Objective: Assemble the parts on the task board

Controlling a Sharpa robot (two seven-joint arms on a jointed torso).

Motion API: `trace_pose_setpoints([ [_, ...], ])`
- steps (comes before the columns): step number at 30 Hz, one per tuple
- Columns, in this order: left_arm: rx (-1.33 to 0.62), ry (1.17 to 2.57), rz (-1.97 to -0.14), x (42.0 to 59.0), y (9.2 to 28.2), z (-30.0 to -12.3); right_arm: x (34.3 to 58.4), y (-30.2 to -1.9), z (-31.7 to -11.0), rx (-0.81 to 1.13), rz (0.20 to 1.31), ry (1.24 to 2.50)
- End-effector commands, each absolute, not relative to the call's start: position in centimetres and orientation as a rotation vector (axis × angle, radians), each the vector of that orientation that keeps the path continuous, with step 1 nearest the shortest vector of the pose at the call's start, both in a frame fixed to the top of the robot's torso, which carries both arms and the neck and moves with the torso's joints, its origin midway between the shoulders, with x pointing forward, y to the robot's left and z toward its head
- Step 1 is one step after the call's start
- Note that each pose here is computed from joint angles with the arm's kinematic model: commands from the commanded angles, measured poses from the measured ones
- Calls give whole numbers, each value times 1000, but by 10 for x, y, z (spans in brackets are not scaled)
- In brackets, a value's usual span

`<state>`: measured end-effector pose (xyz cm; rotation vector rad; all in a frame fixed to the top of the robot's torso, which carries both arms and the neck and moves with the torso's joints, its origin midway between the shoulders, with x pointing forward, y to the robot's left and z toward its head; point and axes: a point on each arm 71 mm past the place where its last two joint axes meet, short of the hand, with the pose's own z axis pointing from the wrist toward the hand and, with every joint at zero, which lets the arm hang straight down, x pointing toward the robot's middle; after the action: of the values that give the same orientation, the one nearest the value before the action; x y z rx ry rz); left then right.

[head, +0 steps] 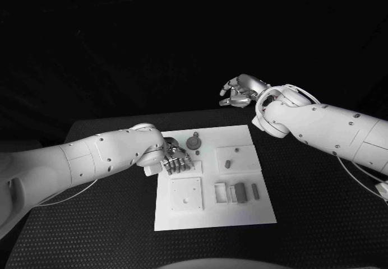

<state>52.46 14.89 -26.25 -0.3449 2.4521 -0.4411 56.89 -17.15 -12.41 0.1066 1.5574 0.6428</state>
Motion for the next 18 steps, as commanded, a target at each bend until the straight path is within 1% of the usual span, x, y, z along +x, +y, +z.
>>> trace_pose_setpoints([
  [1,-340,2450,-448,524,149,-263,569,-172,-124,102,649,1566],
  [8,-346,2448,-450,523,154,-262,569,-173,-124,105,647,1565],
  [12,-347,2459,-450,521,162,-262,570,-175,-125,107,644,1565],
  [15,-346,2470,-459,520,168,-258,570,-177,-125,110,640,1565],
  [18,-370,2449,-480,525,172,-248,570,-178,-125,112,638,1564],
])
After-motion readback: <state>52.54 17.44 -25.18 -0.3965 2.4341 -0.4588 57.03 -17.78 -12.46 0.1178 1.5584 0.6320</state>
